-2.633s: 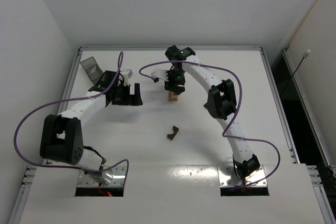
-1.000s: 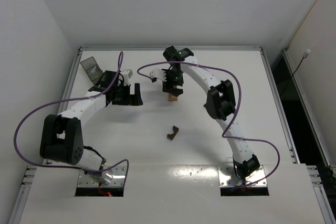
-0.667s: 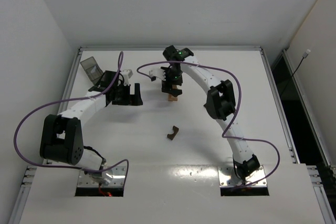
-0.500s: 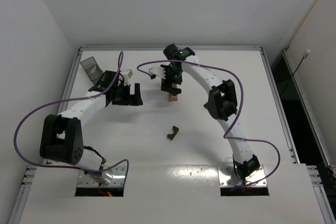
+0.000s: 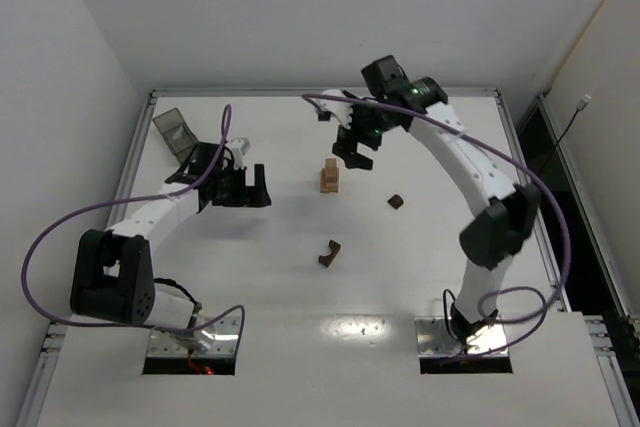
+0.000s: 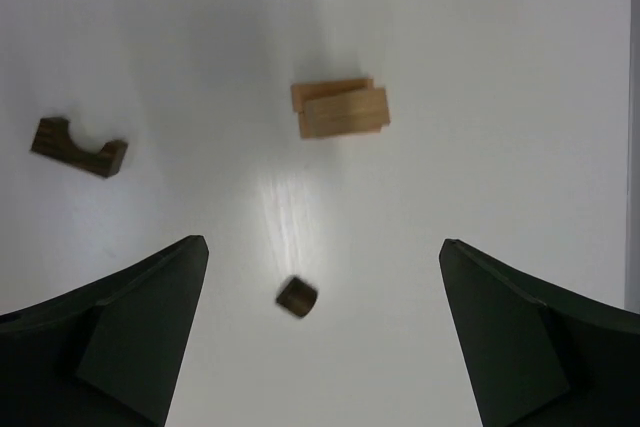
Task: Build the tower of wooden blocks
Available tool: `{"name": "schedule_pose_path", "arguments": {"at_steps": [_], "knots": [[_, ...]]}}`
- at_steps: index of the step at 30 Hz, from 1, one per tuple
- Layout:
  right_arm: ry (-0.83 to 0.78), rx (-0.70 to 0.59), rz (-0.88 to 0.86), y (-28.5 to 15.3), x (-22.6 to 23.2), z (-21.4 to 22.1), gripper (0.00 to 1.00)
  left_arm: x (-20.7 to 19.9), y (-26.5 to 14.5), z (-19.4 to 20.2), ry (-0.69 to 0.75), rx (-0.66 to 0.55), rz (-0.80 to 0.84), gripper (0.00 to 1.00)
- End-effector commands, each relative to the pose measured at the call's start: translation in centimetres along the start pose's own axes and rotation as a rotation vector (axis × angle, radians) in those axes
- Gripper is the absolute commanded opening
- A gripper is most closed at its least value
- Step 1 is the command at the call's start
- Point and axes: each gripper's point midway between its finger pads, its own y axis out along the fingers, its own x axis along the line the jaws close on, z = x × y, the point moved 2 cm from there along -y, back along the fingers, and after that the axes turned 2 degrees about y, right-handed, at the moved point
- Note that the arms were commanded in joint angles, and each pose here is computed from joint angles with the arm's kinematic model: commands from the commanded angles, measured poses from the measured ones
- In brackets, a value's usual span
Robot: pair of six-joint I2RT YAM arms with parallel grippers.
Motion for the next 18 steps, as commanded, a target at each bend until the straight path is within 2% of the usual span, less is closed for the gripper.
{"name": "schedule_pose_path", "arguments": {"at_steps": [1, 2, 4, 7, 8, 10, 13, 14, 17, 18], "knots": [[0.116, -0.063, 0.108, -3.2, 1.3, 1.1, 0.98, -2.0, -1.4, -0.6, 0.053, -0.069, 0.057, 1.00], [0.108, -0.063, 0.201, -5.8, 1.5, 1.2, 0.98, -3.6, -1.4, 0.1, 0.108, -0.057, 0.089, 1.00], [0.118, -0.021, 0.283, -6.1, 2.0, 3.3, 0.96, -5.3, -2.1, 0.4, 0.205, -0.072, 0.145, 1.00], [0.154, 0.025, 0.489, -10.1, 1.7, 6.6, 0.96, -9.6, -2.9, 1.6, 0.390, -0.033, 0.282, 1.00], [0.175, 0.058, 0.493, -9.8, 1.7, 7.9, 0.96, -9.9, -3.1, 1.1, 0.420, -0.050, 0.294, 1.00], [0.181, 0.013, 0.601, -12.6, 1.6, 8.0, 0.96, -11.9, -3.7, 2.2, 0.572, -0.021, 0.368, 1.00], [0.196, -0.008, 0.682, -13.9, 2.1, 8.8, 0.93, -14.9, -4.6, 3.5, 0.725, 0.005, 0.451, 1.00], [0.217, -0.027, 0.713, -14.5, 2.6, 9.0, 0.90, -15.4, -4.6, 3.9, 0.794, 0.016, 0.471, 0.96], [0.271, -0.011, 0.750, -15.1, 3.1, 10.4, 0.85, -16.9, -4.6, 5.6, 0.878, 0.066, 0.493, 0.87], [0.288, -0.004, 0.750, -15.1, 3.2, 10.7, 0.85, -17.2, -4.4, 5.6, 0.893, 0.070, 0.486, 0.80]]}}
